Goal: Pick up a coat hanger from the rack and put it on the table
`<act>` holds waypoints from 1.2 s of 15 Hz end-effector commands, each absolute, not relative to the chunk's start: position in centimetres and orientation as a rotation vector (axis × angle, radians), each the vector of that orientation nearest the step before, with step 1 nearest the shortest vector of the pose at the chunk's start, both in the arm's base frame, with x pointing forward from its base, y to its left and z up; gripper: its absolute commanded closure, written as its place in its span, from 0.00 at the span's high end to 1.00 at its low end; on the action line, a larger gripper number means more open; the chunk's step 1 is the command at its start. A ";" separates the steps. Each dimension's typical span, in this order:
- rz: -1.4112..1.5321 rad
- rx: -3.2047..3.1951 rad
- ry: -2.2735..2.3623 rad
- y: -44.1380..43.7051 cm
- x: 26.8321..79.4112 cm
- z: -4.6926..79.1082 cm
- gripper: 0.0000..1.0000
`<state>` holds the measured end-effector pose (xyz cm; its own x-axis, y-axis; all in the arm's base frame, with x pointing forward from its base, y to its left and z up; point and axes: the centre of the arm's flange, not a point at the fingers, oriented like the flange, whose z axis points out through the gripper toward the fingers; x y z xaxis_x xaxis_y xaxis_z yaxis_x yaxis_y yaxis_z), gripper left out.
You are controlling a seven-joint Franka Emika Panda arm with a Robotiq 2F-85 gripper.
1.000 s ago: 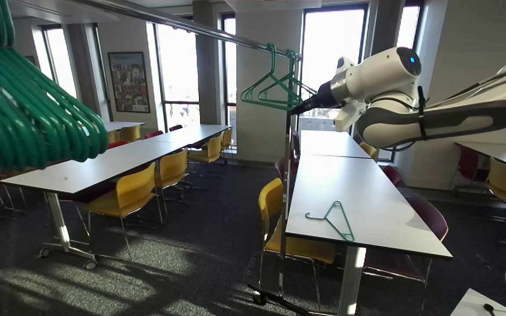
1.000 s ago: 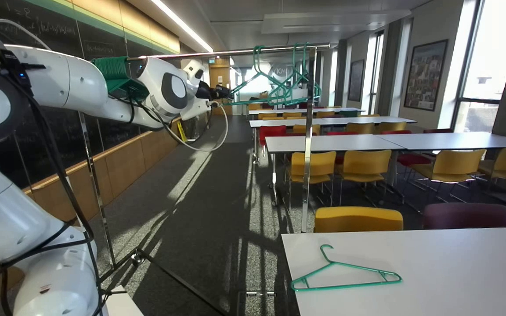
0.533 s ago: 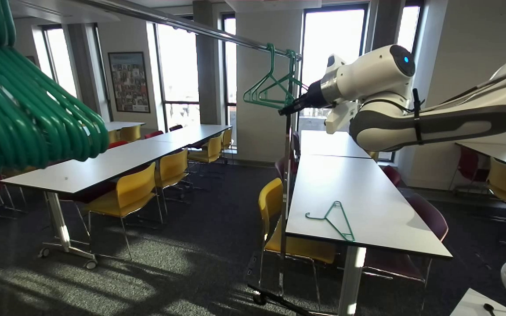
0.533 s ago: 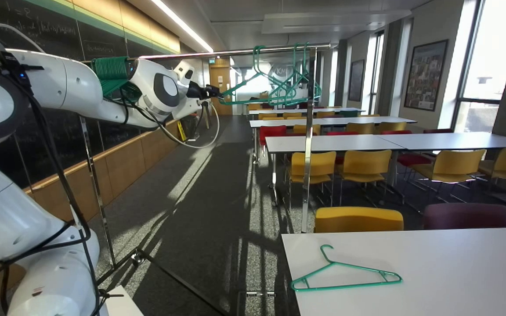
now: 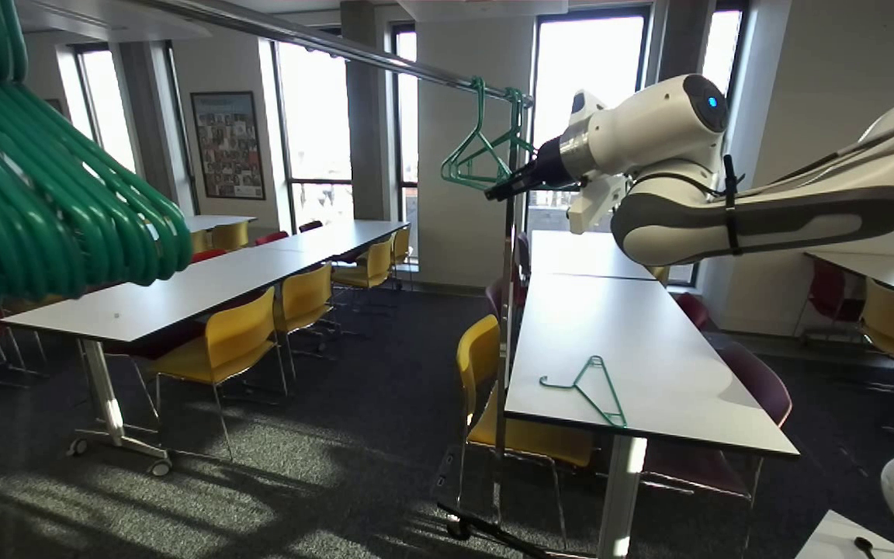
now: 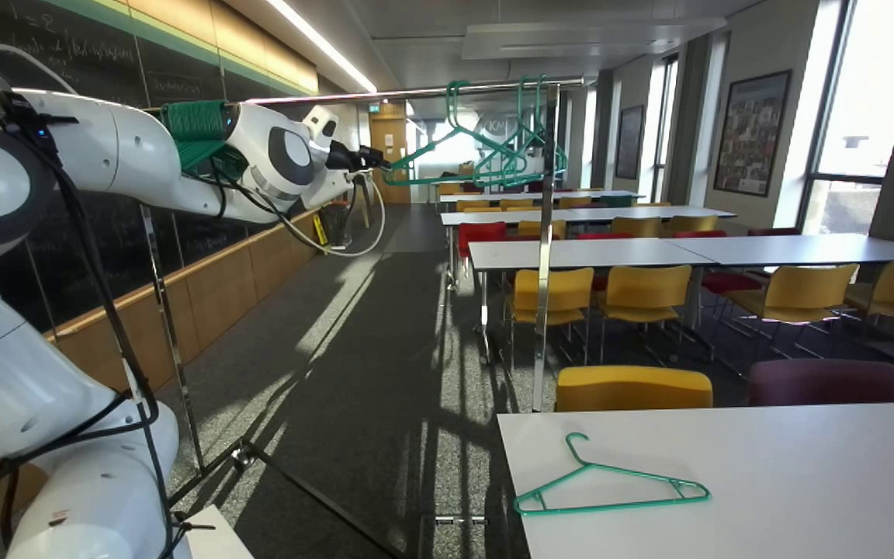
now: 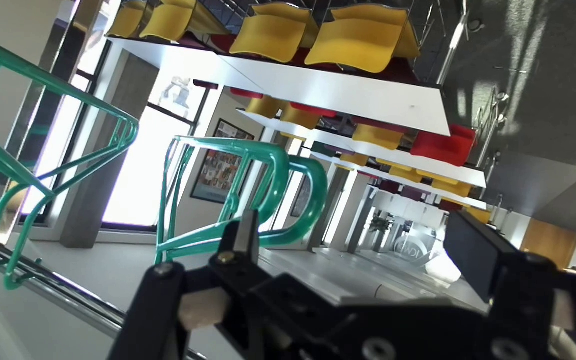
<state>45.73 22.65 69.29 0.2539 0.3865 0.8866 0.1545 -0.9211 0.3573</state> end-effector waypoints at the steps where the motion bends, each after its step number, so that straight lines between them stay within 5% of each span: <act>1: 1.741 2.292 0.517 23.9 46.0 70.6 1.00; 18: 1.683 2.318 0.422 19.5 48.7 69.7 1.00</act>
